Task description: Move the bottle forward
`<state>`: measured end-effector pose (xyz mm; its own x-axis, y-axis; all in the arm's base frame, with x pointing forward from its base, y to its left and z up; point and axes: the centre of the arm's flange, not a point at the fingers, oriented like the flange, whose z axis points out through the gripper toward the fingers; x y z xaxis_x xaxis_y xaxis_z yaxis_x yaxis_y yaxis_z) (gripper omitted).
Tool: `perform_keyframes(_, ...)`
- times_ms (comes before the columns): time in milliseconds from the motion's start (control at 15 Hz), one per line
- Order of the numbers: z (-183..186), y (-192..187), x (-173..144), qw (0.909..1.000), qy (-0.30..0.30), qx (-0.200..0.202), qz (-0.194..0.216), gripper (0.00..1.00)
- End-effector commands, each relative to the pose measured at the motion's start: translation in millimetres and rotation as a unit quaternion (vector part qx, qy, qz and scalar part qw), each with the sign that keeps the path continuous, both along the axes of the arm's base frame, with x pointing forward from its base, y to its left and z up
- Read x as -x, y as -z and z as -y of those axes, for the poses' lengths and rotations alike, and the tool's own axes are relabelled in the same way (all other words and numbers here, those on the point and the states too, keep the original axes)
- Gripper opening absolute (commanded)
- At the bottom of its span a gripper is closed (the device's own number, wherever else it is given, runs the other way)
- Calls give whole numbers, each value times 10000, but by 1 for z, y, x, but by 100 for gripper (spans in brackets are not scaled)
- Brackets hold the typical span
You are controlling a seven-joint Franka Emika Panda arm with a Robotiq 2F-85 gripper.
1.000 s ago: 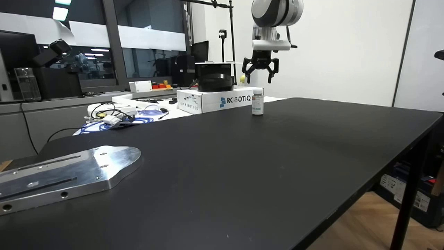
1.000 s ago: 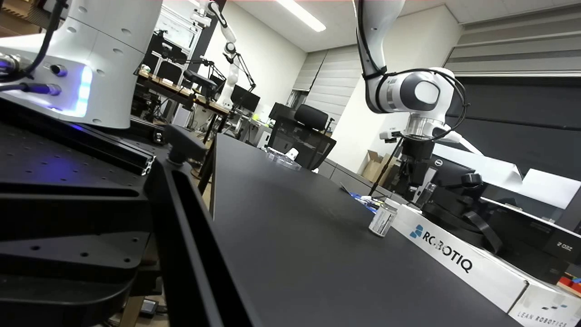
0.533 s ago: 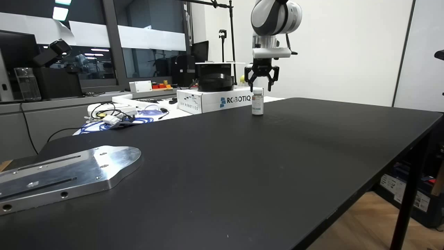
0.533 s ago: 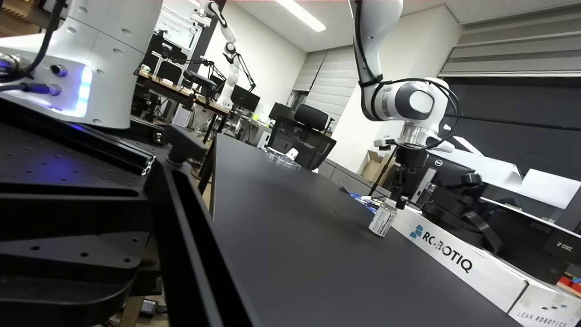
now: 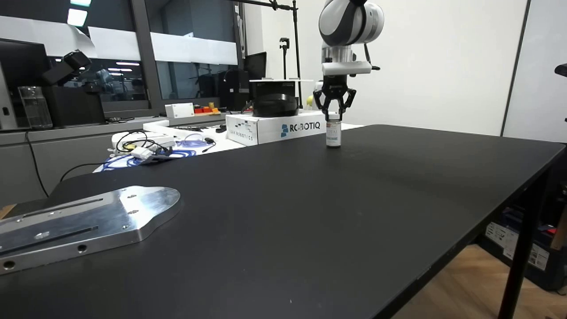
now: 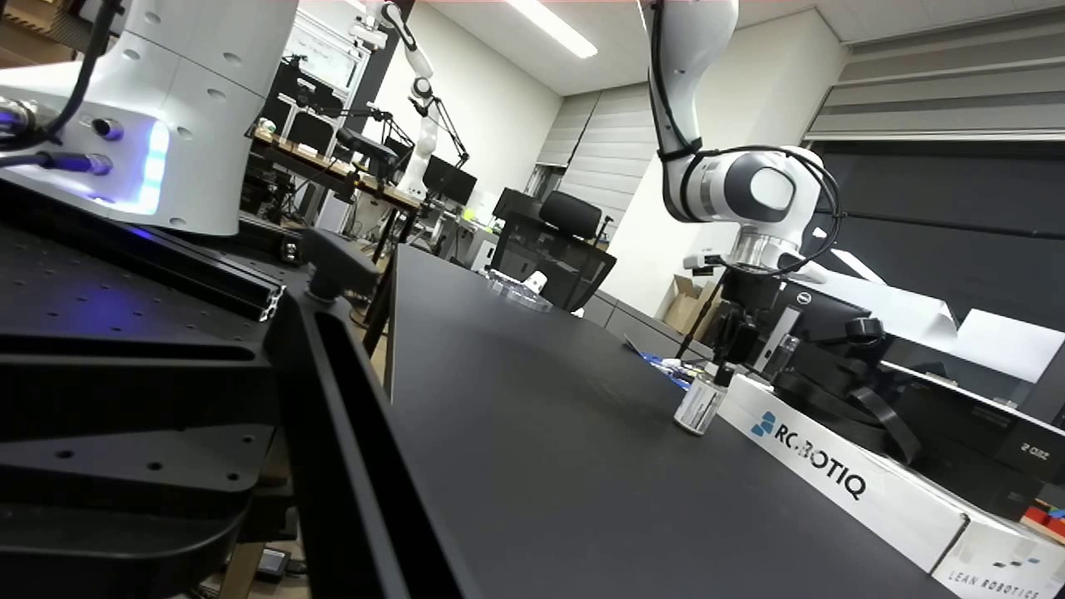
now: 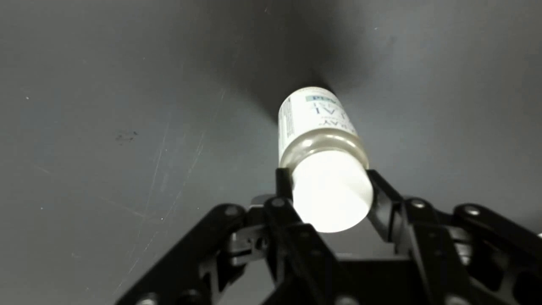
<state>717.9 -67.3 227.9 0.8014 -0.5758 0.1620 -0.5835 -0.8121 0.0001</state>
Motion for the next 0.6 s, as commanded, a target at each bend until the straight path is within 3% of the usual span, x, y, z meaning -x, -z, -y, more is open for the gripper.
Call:
perform_keyframes(0, -3, -41, 7, 9999, -50, -115, -56, 20)
perform_keyframes(333, -11, -111, 53, 9982, -590, -93, 78, 20)
perform_keyframes(533, -39, -135, 88, 9939, -1087, -93, 140, 20)
